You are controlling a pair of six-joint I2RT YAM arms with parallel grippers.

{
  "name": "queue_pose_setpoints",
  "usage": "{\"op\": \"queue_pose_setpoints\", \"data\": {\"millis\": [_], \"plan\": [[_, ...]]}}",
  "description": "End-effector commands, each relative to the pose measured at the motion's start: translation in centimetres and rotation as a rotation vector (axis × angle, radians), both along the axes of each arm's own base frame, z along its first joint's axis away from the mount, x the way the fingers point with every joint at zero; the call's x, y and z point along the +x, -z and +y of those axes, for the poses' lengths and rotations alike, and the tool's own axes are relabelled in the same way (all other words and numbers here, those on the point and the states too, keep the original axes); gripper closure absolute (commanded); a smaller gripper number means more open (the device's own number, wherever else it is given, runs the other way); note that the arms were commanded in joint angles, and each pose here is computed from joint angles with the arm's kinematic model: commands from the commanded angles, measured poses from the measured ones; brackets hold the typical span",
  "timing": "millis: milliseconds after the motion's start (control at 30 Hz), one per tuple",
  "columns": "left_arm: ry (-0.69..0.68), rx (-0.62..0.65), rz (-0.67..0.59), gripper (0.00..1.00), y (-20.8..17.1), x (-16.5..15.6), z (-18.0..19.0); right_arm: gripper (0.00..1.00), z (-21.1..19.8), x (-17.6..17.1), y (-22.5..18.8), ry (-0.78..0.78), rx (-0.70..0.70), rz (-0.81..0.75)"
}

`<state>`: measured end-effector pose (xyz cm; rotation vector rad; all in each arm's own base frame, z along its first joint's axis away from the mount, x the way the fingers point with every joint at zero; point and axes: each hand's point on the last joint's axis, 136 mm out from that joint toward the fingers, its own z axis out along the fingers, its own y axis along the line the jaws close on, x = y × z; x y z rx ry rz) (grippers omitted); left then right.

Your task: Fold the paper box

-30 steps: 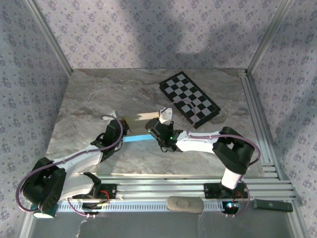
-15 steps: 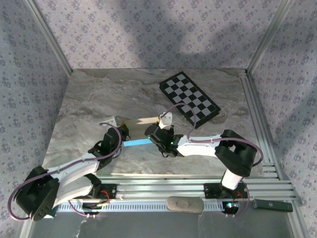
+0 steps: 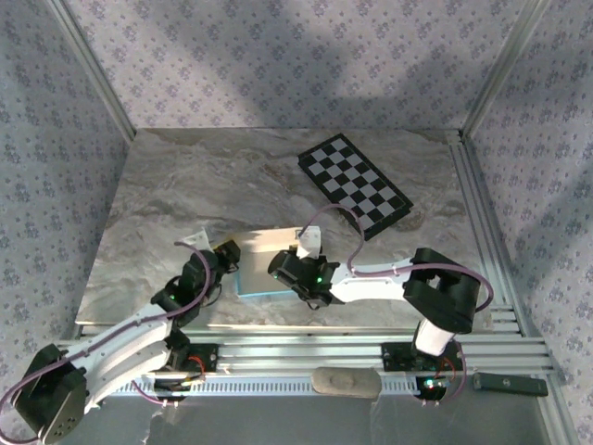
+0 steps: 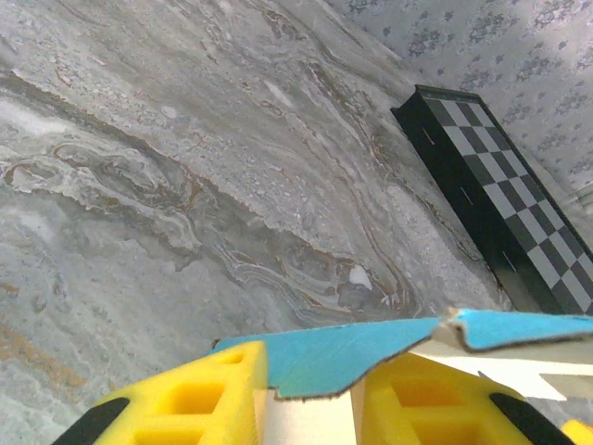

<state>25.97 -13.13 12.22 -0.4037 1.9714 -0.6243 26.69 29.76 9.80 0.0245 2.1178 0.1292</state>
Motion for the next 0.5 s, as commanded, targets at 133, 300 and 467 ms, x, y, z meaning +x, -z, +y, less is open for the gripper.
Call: {"op": "queue_pose_setpoints", "data": {"millis": [133, 300, 467], "plan": [[0.020, -0.062, 0.009, 0.71, -0.3, -0.3, -0.7, 0.72, -0.1, 0.1, -1.0, -0.001, 0.017, -0.007], [0.029, -0.094, 0.034, 0.75, 0.1, -0.1, -1.4, 0.87, 0.2, 1.0, -0.1, -0.047, 0.062, 0.040], [0.015, -0.123, 0.062, 0.86, 0.6, -0.2, -1.4, 1.00, 1.0, 0.8, 0.5, -0.090, 0.066, 0.056]]}}
